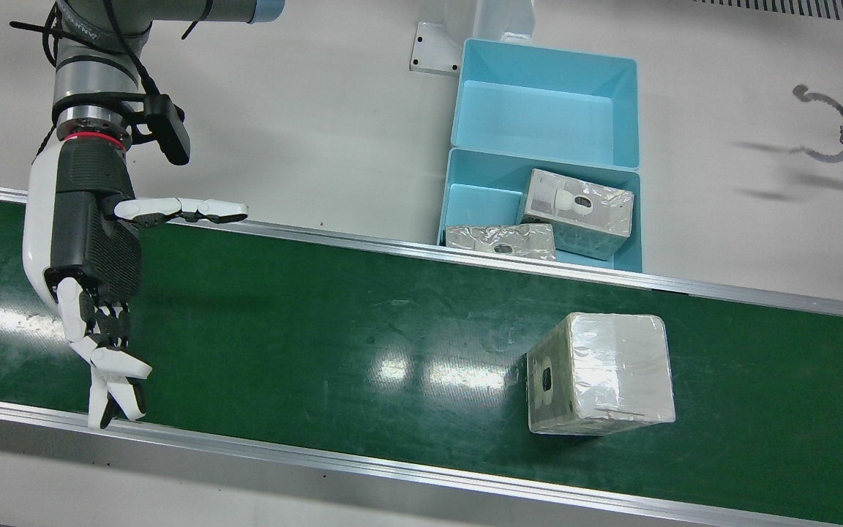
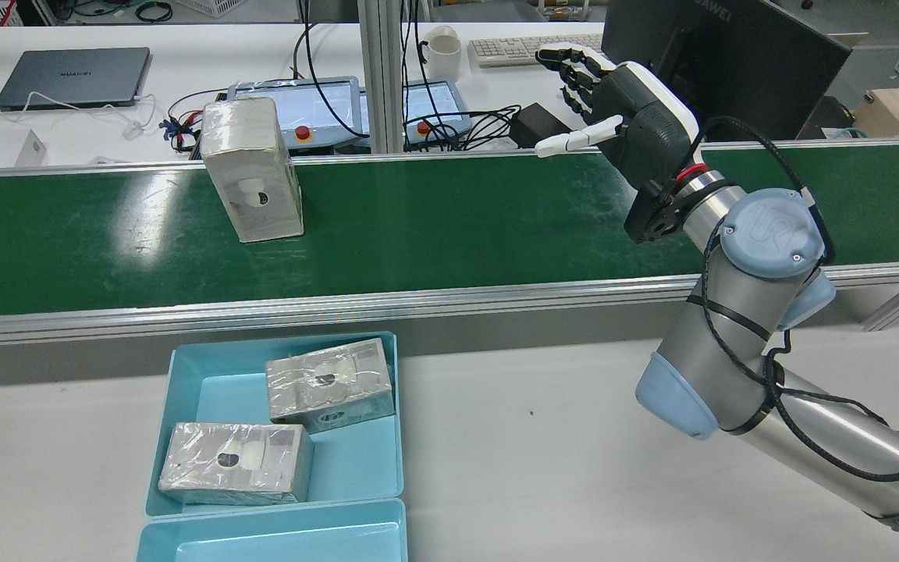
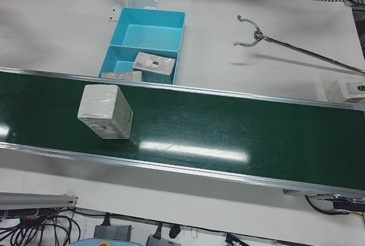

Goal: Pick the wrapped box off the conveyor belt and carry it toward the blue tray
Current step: 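Lower the open right hand to the belt ahead of the approaching wrapped box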

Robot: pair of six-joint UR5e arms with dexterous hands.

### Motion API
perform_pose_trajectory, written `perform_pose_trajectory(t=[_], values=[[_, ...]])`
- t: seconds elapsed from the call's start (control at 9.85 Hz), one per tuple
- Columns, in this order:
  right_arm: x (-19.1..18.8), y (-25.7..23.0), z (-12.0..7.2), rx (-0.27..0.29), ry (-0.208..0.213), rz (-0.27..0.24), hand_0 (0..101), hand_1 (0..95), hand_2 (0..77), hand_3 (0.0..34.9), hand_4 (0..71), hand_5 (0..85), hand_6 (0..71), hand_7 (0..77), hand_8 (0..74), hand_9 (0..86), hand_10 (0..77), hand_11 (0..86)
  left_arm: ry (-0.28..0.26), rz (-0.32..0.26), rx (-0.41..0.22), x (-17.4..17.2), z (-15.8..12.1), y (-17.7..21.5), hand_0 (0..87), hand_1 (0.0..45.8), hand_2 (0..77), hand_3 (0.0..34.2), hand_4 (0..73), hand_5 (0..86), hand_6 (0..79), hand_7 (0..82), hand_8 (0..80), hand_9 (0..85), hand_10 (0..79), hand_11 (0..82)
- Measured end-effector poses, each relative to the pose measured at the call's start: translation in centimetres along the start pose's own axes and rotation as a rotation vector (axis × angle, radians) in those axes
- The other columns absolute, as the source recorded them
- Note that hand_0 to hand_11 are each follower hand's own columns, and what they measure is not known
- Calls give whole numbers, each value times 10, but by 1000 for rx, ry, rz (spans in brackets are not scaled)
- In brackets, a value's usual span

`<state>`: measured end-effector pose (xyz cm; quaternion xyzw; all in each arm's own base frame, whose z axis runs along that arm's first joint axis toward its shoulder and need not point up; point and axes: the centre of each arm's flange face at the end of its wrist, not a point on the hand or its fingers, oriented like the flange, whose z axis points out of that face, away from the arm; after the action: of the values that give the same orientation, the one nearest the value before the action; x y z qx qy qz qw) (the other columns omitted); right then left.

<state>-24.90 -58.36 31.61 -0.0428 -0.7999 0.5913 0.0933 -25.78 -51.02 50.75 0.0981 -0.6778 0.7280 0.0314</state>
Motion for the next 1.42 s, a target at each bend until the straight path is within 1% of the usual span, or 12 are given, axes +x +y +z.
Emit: perform_pose_trajectory(t=[0.1, 0.2, 0.3, 0.41, 0.51, 0.61, 0.71, 1.32, 1.42], values=[[0, -1, -1, 2, 0, -2, 503, 158, 93, 98, 44, 295, 44, 60, 22, 16, 0, 16, 0, 0, 0, 0, 0, 0, 0, 0, 5, 0, 0, 11, 0, 0, 5, 5, 5, 5], [0, -2, -1, 3, 1, -3, 494, 158, 93, 98, 49, 256, 44, 60, 22, 16, 0, 16, 0, 0, 0, 0, 0, 0, 0, 0, 5, 0, 0, 11, 0, 5, 5, 0, 5, 5], [0, -3, -1, 5, 1, -5, 494, 158, 93, 98, 49, 256, 44, 60, 22, 16, 0, 16, 0, 0, 0, 0, 0, 0, 0, 0, 5, 0, 0, 11, 0, 5, 5, 0, 5, 5], [0, -4, -1, 8, 2, -8, 492, 153, 93, 102, 16, 278, 38, 38, 22, 16, 0, 16, 0, 0, 0, 0, 0, 0, 0, 0, 5, 0, 0, 5, 0, 0, 5, 0, 5, 5], [1, -5, -1, 10, 4, -10, 492, 153, 93, 102, 16, 278, 38, 38, 22, 16, 0, 16, 0, 0, 0, 0, 0, 0, 0, 0, 5, 0, 0, 11, 0, 0, 5, 0, 0, 5], [3, -6, -1, 11, 6, -16, 492, 158, 93, 94, 38, 267, 38, 38, 16, 16, 0, 16, 0, 0, 0, 0, 0, 0, 0, 0, 5, 0, 0, 11, 0, 0, 5, 0, 5, 5], [3, -7, -1, 12, 7, -21, 487, 158, 93, 88, 38, 267, 38, 49, 22, 16, 0, 16, 0, 0, 0, 0, 0, 0, 0, 0, 11, 0, 0, 5, 0, 5, 5, 5, 0, 5], [10, -7, -2, 12, 17, -45, 486, 153, 93, 86, 44, 267, 38, 49, 22, 16, 0, 16, 0, 0, 0, 0, 0, 0, 0, 0, 5, 0, 0, 5, 0, 5, 5, 5, 5, 5], [14, -8, -4, 13, 24, -50, 486, 153, 93, 86, 44, 267, 38, 49, 22, 16, 0, 16, 0, 0, 0, 0, 0, 0, 0, 0, 5, 0, 0, 5, 0, 0, 5, 5, 5, 5]])
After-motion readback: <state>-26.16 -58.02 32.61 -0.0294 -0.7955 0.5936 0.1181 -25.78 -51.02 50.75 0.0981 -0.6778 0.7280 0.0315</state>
